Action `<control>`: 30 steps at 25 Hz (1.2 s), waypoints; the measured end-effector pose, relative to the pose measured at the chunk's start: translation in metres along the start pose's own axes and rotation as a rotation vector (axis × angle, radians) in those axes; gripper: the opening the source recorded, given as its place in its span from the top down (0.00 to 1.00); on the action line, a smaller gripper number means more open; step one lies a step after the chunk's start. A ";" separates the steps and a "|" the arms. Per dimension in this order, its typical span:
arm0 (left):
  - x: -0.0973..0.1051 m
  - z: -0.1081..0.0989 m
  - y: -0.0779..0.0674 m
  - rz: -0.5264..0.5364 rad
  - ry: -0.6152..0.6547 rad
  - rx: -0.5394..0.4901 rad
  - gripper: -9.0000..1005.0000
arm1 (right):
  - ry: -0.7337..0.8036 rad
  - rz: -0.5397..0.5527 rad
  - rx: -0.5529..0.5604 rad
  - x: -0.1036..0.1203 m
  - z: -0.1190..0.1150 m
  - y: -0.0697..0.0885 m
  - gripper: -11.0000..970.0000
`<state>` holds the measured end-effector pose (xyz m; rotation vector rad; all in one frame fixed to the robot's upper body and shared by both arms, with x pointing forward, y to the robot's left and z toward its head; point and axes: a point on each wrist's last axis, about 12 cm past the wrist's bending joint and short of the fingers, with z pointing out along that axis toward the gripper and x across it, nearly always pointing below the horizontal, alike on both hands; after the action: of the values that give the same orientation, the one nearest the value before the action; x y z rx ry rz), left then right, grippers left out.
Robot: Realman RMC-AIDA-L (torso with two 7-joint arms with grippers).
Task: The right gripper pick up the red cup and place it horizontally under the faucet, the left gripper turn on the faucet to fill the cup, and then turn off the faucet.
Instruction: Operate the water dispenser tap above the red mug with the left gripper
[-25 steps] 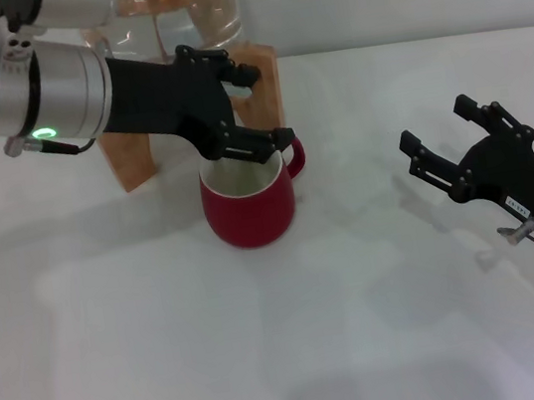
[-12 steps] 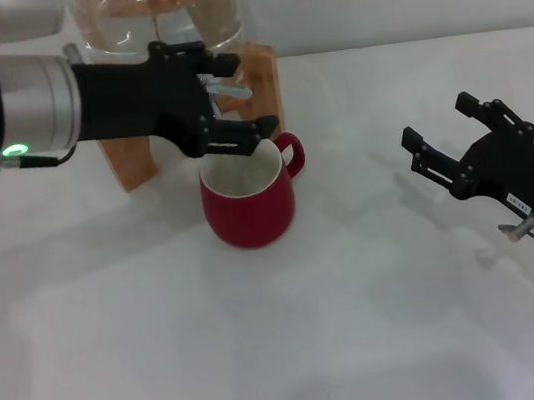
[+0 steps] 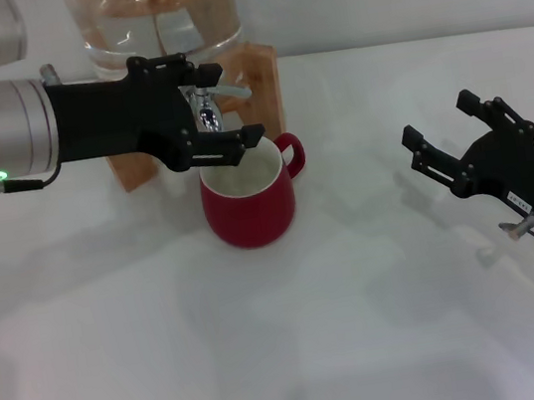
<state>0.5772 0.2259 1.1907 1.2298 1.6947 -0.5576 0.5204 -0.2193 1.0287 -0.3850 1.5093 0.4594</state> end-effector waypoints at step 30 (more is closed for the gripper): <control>0.003 0.025 0.010 -0.005 0.071 0.038 0.16 | 0.001 0.003 -0.006 0.001 0.001 0.003 0.10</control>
<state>0.5962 0.2113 1.1780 1.2859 1.7542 -0.5569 0.5195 -0.2166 1.0281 -0.3881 1.5100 0.4665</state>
